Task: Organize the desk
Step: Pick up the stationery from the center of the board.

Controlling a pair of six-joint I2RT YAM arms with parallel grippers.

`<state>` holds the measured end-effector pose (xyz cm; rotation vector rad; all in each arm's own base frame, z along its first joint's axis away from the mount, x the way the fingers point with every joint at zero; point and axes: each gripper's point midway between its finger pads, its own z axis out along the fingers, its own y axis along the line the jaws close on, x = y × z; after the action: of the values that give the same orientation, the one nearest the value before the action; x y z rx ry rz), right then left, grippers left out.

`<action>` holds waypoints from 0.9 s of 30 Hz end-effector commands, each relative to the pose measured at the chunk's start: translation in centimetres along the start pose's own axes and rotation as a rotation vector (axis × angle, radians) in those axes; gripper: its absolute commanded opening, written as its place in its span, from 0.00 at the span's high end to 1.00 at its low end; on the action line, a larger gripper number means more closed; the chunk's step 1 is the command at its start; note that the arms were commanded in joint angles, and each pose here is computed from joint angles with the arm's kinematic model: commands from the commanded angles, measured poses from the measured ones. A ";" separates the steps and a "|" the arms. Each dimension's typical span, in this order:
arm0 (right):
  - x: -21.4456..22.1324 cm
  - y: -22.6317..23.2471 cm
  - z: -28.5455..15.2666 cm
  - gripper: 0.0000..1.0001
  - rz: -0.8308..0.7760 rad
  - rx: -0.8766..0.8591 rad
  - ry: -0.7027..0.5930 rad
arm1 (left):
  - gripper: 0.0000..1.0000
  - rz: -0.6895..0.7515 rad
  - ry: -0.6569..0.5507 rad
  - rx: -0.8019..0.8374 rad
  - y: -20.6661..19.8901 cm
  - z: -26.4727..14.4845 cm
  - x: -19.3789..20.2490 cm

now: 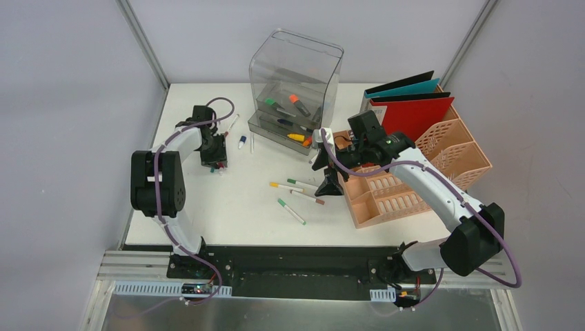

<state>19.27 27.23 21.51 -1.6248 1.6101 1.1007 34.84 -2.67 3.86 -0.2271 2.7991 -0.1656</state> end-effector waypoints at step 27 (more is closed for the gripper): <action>-0.4 0.1 0.0 0.07 -0.038 -0.028 -0.016 | 0.54 0.005 0.032 0.073 -1.5 -0.2 -0.7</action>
<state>19.06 27.04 20.95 -1.6427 1.6233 1.1072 34.34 -3.59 2.86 -0.2256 2.8728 -0.2358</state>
